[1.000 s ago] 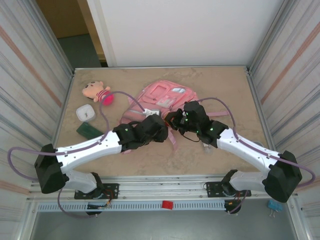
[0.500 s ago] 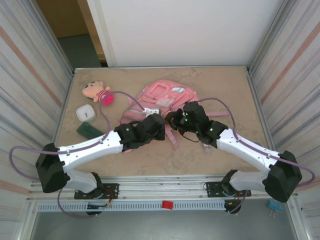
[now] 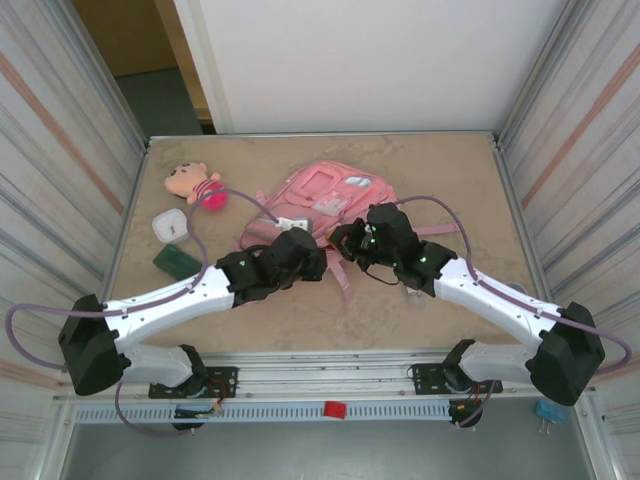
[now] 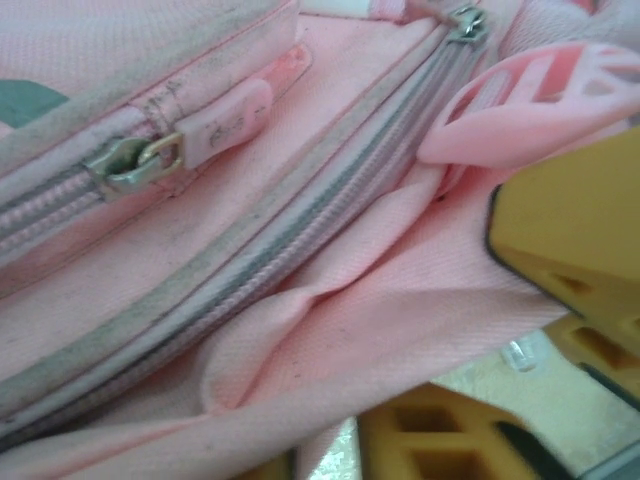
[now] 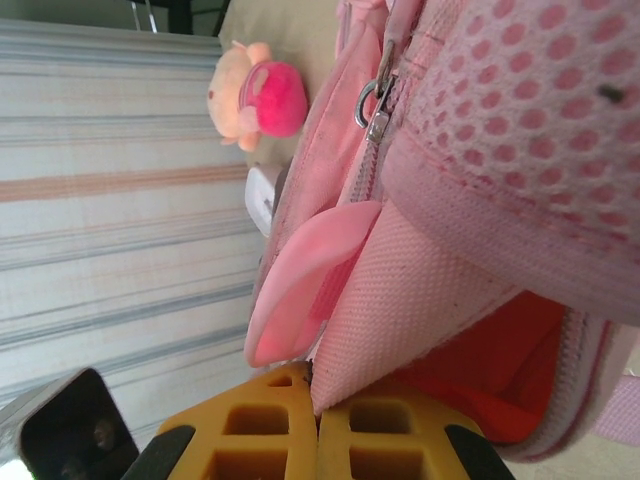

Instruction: Pack the student bag

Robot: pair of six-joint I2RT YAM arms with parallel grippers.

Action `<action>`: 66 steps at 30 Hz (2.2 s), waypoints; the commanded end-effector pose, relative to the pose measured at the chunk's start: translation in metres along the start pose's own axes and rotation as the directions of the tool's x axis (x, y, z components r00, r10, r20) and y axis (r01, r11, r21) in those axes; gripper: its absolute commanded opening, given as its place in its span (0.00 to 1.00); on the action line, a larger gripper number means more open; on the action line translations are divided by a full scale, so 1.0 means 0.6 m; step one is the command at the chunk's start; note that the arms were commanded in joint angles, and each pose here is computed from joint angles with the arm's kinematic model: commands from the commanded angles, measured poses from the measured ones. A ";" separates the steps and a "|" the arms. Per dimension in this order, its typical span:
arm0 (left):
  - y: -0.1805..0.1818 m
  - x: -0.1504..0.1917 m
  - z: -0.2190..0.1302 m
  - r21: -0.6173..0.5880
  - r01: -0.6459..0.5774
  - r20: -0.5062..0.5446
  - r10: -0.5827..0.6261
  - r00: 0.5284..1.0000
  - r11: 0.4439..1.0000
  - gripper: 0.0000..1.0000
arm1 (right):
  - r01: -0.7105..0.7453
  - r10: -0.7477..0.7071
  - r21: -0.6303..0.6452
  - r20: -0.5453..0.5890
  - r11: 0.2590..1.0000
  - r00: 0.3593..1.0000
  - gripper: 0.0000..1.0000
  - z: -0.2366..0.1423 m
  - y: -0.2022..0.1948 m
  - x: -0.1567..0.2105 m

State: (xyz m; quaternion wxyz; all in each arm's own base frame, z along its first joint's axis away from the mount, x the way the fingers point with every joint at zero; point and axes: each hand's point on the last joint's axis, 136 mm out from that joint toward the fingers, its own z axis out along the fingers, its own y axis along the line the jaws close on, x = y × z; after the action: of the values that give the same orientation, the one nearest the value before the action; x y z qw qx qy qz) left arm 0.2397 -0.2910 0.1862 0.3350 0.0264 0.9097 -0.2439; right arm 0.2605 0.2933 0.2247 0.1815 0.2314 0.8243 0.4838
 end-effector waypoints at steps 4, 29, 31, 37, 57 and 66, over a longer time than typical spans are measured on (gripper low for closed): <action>0.026 -0.025 -0.008 -0.044 0.005 0.062 -0.002 0.998 0.999 0.49 | 0.029 -0.035 -0.222 -0.022 0.975 0.999 0.00 -0.048 0.114 0.000; 0.183 0.042 0.004 -0.247 -0.007 0.022 0.013 1.000 0.969 0.05 | -0.020 0.020 -0.355 -0.004 0.934 1.000 0.00 -0.105 0.156 -0.019; 0.153 0.031 0.004 -0.142 -0.015 0.060 0.024 0.998 0.990 0.00 | -0.022 0.021 -0.349 -0.009 0.937 1.000 0.00 -0.100 0.153 -0.018; 0.115 0.001 -0.013 -0.061 -0.076 0.092 0.081 0.992 0.995 0.00 | -0.018 0.015 -0.317 -0.010 0.948 1.000 0.00 -0.086 0.138 -0.017; 0.123 0.016 -0.083 0.057 -0.205 0.120 0.197 0.973 0.977 0.49 | 0.052 -0.061 -0.306 -0.020 0.951 0.998 0.00 -0.118 0.135 -0.079; 0.091 -0.015 -0.111 0.022 -0.683 0.149 0.673 0.725 0.730 0.85 | 0.140 -0.194 -0.300 -0.158 0.943 0.968 0.00 -0.104 0.147 -0.050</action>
State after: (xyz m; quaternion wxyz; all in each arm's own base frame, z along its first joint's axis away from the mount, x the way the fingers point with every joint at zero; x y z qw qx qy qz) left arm 0.2176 -0.2124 0.2077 0.4454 0.2468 0.8375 -0.1985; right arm 0.2835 0.2542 0.2748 0.1524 0.1935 0.8042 0.5409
